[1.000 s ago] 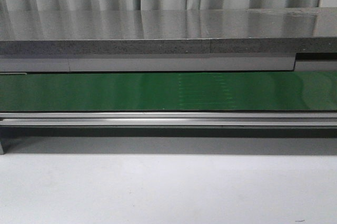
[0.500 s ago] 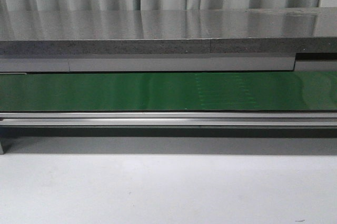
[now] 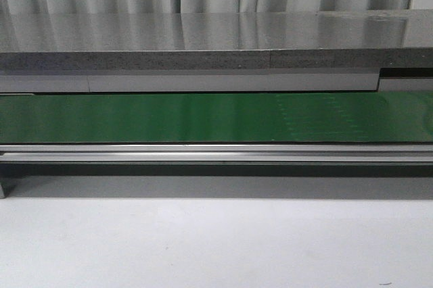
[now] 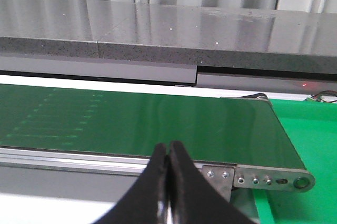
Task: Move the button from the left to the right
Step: 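Lift the button with the left gripper and place it on the belt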
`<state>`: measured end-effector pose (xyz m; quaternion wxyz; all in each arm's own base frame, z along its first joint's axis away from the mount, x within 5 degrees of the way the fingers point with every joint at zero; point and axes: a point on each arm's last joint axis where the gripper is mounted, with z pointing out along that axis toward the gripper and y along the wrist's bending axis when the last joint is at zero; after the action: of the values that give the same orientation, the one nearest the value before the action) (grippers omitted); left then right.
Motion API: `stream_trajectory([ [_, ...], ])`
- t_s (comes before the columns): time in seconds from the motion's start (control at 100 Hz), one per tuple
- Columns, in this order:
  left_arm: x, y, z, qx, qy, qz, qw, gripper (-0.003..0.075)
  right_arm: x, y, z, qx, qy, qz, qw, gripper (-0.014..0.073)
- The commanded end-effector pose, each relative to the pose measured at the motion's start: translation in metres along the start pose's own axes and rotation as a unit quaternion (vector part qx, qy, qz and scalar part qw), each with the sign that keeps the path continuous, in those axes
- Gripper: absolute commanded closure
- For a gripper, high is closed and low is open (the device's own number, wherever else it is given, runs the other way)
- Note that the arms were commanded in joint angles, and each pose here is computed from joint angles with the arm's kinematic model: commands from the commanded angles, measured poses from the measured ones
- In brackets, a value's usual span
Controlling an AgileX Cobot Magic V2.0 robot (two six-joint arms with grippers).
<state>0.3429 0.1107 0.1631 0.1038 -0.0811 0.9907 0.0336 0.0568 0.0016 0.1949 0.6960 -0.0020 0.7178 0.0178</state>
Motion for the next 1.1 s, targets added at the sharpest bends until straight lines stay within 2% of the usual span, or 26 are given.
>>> stream_trajectory([
  [0.0, -0.010, 0.002, -0.017, -0.001, -0.043, -0.008, 0.999, 0.0120, -0.008, 0.000, -0.002, 0.002, -0.048, -0.006, 0.999, 0.0663],
  [0.2, -0.010, 0.001, -0.007, 0.005, -0.029, -0.013, 0.999, 0.0128, -0.008, 0.000, -0.002, 0.002, -0.048, -0.006, 0.999, 0.0663],
  [0.29, -0.010, 0.001, -0.006, 0.005, -0.029, -0.012, 0.999, 0.0181, -0.008, 0.000, -0.002, 0.002, -0.048, -0.006, 0.999, 0.0663],
  [0.41, -0.010, 0.001, -0.006, 0.005, -0.029, -0.012, 0.999, 0.0341, -0.008, 0.000, -0.002, 0.002, -0.048, -0.006, 0.999, 0.0663],
  [0.58, -0.010, 0.001, -0.011, 0.005, -0.028, -0.012, 1.000, 0.0621, -0.008, 0.000, -0.002, 0.002, -0.048, -0.006, 0.999, 0.0663],
  [0.66, -0.010, 0.002, -0.020, 0.000, -0.040, -0.008, 0.999, 0.0715, -0.008, 0.000, -0.002, 0.002, -0.048, -0.006, 0.999, 0.0663],
  [0.91, -0.010, 0.002, -0.064, -0.004, -0.097, -0.011, 0.995, 0.0715, -0.008, 0.000, -0.002, 0.002, -0.048, -0.006, 0.999, 0.0663],
  [1.09, -0.005, -0.019, -0.093, 0.031, -0.121, 0.005, 0.992, 0.0715, -0.008, 0.000, -0.002, 0.002, -0.048, -0.006, 0.999, 0.0663],
])
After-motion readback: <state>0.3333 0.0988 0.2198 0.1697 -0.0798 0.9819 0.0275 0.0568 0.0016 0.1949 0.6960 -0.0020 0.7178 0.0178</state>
